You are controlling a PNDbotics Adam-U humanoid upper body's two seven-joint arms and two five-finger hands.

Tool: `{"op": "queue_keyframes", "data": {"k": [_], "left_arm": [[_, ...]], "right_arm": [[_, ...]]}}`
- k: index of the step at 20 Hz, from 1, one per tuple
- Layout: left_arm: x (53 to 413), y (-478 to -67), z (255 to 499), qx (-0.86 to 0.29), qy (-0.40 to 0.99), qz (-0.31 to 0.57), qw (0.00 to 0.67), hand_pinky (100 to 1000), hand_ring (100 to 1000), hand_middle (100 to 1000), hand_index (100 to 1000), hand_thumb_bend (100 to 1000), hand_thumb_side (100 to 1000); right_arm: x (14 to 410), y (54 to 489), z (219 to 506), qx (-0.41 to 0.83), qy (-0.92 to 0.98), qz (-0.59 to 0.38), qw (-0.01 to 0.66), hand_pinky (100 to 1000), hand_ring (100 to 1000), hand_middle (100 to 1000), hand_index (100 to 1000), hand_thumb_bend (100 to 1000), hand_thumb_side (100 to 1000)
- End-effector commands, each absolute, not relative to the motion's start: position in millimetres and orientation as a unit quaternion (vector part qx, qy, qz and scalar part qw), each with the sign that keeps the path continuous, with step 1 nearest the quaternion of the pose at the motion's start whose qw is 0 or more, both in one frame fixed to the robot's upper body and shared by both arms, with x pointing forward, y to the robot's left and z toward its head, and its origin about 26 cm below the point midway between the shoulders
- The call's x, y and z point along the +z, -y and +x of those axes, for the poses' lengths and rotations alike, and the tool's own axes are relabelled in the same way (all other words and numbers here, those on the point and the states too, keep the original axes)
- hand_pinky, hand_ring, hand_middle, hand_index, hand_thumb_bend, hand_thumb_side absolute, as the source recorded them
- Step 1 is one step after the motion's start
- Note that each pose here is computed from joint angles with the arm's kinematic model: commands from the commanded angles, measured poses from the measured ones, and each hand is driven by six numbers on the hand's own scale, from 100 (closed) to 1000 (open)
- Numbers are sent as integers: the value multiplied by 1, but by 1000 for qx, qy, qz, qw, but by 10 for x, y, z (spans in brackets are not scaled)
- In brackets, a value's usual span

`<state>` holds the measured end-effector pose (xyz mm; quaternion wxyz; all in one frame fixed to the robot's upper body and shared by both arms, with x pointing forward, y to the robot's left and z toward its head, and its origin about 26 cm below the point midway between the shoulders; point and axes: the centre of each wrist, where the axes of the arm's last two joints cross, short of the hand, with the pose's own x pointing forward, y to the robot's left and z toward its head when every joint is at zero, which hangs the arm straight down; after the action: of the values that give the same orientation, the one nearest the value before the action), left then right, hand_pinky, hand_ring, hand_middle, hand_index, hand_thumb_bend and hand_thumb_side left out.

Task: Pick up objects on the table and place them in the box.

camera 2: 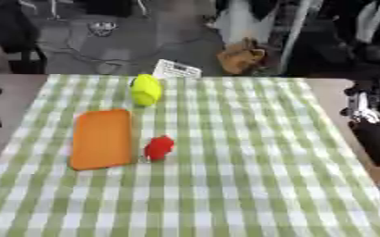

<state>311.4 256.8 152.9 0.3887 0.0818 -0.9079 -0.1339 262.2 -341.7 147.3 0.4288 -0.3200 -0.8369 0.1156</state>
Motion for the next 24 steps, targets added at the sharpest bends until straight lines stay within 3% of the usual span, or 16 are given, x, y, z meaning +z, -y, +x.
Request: {"op": "queue_keyframes", "data": {"k": [1,19,24], "left_arm": [[1601,-2575,3102,-135,913,83,376,360,690,821,774,100,942],[1601,-2575,3105,-133,913,82,376,360,689,821,774,100,943],[1590,-2569,3107,-137,912,81,378,359,689,821,774,100,944]], "right_arm": [[1570,3414,2607,121,843,-322,414,491,661,813,788,100,668],[1585,3414,2610,132,841,-320,415,491,662,813,789,100,661],[1799,3405,2710,235,818,-321,416,502,668,814,803,100,584]]}}
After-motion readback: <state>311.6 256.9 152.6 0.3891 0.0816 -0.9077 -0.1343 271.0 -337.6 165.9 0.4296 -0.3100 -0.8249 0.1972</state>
